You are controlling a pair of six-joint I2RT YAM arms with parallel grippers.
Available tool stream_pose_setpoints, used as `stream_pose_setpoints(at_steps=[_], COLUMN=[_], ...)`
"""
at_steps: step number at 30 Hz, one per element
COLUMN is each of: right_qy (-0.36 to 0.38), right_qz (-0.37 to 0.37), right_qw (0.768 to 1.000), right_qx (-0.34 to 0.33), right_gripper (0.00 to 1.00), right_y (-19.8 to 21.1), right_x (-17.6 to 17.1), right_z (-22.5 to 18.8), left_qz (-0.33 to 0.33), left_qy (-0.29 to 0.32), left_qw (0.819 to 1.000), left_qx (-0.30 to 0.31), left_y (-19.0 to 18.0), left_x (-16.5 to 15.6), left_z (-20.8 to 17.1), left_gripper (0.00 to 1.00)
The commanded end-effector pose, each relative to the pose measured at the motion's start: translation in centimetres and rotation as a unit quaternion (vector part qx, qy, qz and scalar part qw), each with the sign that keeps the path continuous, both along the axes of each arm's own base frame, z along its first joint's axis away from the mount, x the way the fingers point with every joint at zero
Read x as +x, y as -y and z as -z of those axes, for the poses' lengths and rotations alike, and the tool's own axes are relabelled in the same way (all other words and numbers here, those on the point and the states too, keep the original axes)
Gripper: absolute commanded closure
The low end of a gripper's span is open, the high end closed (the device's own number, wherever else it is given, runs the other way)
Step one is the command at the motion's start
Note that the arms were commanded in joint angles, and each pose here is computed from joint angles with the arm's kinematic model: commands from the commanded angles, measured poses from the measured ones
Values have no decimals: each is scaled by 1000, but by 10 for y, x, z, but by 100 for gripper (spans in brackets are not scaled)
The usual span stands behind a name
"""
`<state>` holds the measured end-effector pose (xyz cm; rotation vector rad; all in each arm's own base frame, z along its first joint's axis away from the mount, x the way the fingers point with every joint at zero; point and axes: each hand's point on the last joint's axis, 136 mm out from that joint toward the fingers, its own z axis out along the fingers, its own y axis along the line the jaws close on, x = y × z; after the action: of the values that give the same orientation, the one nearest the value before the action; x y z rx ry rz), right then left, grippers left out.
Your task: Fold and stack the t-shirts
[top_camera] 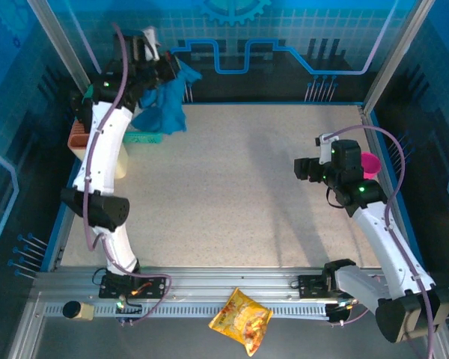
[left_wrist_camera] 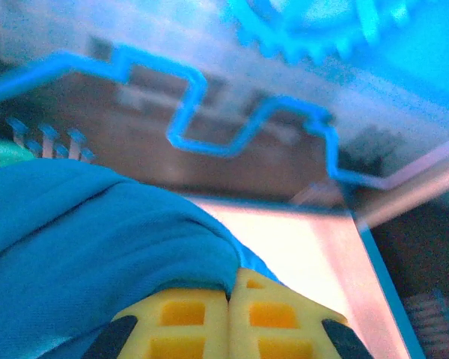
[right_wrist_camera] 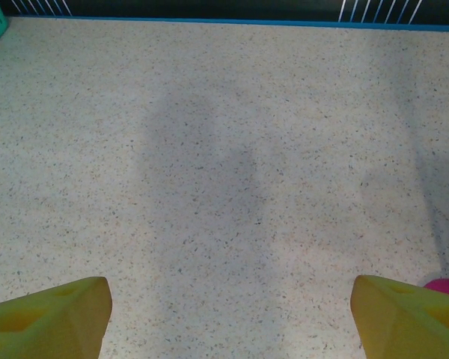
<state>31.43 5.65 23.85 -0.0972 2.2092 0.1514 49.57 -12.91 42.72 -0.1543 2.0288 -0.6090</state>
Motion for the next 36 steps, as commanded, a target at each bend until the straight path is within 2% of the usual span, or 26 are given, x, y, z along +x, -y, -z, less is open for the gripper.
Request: stream_pose_setpoints(at_steps=[1,5,9,11,14,16,19,20,24,28,33,36], right_qy=[-2,-11,-19,-25,-34,-37,-45,-48,-76,-129,-235,-292], right_qz=[-1,0,2,2,3,2,-5,-8,-27,-49,-38,-18], right_qw=[1000,1000,1000,1000,999,999,999,999,997,990,971,954], right_qx=[0,2,4,3,0,1,5,6,10,10,-15,-73], right_gripper=[15,15,13,12,12,11,11,11,11,14,21,27], right_y=[-2,-2,-3,-3,-2,-3,-7,-8,-22,-49,-79,-86], right_x=[-3,-4,-1,1,2,2,1,1,4,13,27,37], right_z=[3,10,16,18,21,22,25,26,41,75,135,171], left_qz=[109,175,198,211,235,252,251,246,208,138,58,40], left_qy=[-73,-147,-247,-300,-340,-344,-322,-312,-249,-234,-300,-337], left_qw=[991,973,949,930,911,904,912,917,942,955,943,932], left_qx=[23,13,0,-9,-7,4,22,31,87,123,136,128], left_y=[70,141,188,208,235,248,248,244,213,164,108,94], left_x=[-43,-82,-116,-138,-164,-177,-176,-173,-157,-144,-149,-163], left_z=[55,137,247,296,334,340,325,317,271,245,265,293], left_gripper=[100,100,100,100,91,66,27,2,1,1,1,1])
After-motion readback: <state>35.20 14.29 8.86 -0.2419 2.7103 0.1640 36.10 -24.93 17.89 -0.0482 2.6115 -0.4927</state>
